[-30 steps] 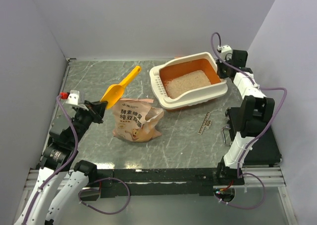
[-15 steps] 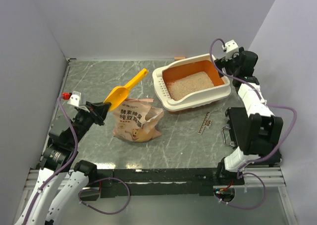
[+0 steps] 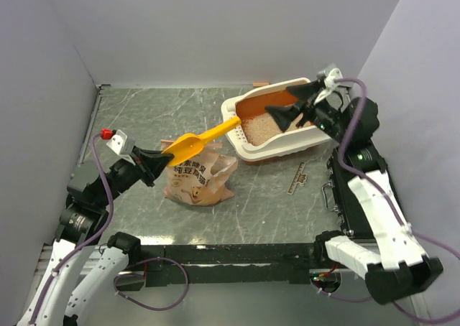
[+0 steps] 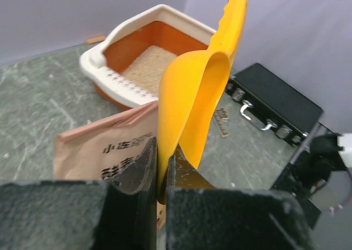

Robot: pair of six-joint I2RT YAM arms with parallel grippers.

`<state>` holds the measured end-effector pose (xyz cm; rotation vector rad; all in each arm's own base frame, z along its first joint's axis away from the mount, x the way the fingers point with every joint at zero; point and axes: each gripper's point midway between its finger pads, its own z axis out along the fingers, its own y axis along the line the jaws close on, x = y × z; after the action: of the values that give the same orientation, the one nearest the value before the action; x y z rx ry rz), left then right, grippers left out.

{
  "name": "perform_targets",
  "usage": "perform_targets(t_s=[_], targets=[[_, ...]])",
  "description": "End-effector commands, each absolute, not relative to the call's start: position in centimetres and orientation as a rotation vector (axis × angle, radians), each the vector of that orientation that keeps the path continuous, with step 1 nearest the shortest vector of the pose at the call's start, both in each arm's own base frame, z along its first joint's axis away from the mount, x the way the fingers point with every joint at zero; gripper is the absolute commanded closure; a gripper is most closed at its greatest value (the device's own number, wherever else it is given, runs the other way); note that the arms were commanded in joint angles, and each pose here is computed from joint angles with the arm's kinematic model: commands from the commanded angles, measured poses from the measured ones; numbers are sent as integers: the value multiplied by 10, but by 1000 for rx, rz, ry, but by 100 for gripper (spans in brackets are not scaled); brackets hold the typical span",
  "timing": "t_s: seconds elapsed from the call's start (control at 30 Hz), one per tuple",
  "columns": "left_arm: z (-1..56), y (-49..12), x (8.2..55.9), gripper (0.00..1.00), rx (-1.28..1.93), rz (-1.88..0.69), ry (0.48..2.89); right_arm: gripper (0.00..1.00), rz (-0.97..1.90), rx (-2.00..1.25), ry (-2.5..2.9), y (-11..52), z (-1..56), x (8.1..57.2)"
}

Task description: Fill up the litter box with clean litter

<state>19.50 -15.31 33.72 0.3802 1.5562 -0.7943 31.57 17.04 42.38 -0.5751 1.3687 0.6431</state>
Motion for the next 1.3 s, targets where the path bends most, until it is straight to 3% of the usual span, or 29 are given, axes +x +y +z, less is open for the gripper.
perform_targets(t_s=[0.0, 0.2, 0.37, 0.57, 1.13, 1.27], targets=[[380, -168, 160, 99, 572, -886, 1430, 0, 1049, -718, 1401, 209, 412, 228], [380, -177, 137, 99, 671, -974, 1434, 0, 1352, -771, 1190, 216, 419, 140], [376, -184, 129, 99, 699, -1051, 1444, 0, 1543, -849, 1250, 224, 408, 117], [372, -183, 136, 99, 680, -1036, 1491, 0, 1466, -697, 1402, 229, 393, 154], [362, -195, 143, 99, 727, -1113, 1532, 0, 1459, -933, 1267, 264, 393, 144], [361, -195, 145, 99, 727, -1109, 1545, 4, 1466, -961, 1263, 269, 390, 144]])
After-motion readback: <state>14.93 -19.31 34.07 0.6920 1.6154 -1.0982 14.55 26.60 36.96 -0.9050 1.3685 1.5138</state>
